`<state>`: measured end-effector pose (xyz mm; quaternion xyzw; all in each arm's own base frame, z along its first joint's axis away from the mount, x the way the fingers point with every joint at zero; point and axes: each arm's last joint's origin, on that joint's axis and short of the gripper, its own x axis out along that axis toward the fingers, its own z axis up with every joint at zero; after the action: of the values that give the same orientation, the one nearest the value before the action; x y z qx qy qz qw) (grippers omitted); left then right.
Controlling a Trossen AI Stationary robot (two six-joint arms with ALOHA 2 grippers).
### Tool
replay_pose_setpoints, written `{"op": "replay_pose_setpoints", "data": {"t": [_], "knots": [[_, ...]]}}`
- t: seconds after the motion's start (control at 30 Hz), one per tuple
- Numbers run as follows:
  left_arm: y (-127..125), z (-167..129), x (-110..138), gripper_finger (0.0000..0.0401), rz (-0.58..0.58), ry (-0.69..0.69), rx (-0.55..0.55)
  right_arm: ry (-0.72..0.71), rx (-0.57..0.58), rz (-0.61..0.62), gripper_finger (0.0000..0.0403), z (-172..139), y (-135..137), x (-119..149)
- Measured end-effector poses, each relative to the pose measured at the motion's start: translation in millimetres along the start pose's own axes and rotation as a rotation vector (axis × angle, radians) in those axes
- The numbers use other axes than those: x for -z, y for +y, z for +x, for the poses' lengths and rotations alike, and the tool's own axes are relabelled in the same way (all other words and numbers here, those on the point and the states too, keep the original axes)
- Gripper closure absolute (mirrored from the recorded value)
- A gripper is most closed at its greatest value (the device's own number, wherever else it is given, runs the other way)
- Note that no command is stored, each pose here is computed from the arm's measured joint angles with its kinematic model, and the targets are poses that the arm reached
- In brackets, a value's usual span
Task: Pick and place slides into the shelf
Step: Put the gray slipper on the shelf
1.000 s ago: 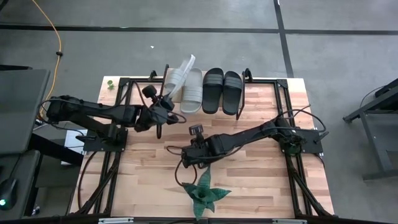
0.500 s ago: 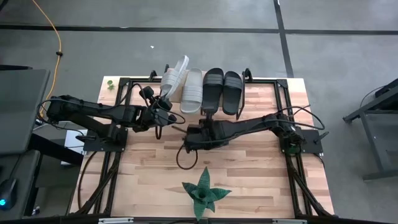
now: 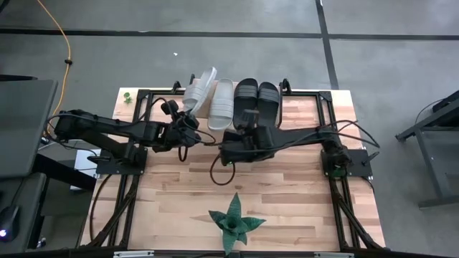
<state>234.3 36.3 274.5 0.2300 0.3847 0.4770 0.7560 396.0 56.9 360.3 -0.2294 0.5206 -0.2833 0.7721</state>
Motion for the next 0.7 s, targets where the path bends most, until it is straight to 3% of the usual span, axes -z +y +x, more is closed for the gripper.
{"op": "replay_pose_setpoints", "data": {"t": [0.4,0.7], "knots": [[-21,11,0,0.0386,0.036,0.037,0.008,-0.016,0.003,0.007,0.0402,-6,-7,2],[-44,23,2,0.0386,0.130,0.085,-0.032,-0.017,-0.008,0.001,0.0402,-6,-7,2]]}}
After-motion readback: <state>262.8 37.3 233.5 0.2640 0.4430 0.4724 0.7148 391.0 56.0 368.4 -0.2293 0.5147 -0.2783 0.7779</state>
